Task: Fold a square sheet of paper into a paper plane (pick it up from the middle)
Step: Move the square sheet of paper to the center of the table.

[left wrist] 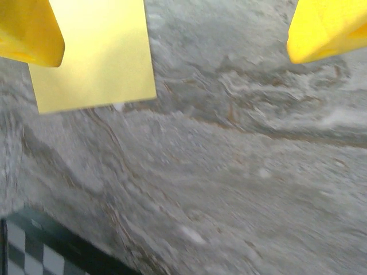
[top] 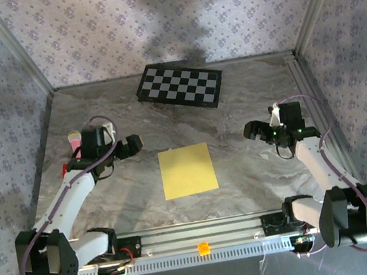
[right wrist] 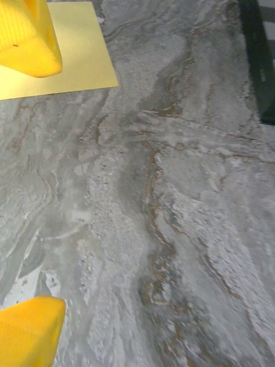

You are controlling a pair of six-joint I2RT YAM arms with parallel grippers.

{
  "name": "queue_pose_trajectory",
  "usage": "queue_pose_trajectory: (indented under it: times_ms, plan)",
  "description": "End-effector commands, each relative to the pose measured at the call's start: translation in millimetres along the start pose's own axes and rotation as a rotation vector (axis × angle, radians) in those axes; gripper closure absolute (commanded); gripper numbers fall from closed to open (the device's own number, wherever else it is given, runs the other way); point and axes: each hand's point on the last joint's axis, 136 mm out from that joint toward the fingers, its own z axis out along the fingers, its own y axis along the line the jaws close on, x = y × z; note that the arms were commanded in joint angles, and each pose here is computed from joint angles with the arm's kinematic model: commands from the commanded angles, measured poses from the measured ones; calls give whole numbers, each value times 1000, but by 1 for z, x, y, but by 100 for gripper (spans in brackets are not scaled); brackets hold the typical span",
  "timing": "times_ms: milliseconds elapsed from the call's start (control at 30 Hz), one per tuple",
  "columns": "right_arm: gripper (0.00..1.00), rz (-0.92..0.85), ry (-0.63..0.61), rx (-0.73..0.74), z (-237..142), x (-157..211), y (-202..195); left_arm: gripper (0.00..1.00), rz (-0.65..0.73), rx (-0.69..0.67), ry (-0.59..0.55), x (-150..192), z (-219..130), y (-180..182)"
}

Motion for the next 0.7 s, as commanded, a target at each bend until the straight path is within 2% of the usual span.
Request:
queue_pose_trajectory:
  times_ms: [0, 233, 333, 533, 667]
  plan:
    - [0, 35, 86, -41, 12, 17, 7, 1, 43, -31, 98, 16, 3, -9]
    - [1, 41, 170, -30, 34, 30, 14, 6, 116, -124, 319, 63, 34, -41]
    - [1, 17, 189, -26, 38, 32, 20, 7, 141, -135, 345, 78, 50, -66]
    - [1, 14, 174, -9, 39, 30, 23, 8, 203, -76, 405, 104, 83, -130]
    - [1, 23, 139, 33, 33, 27, 16, 15, 236, -101, 472, 123, 99, -150]
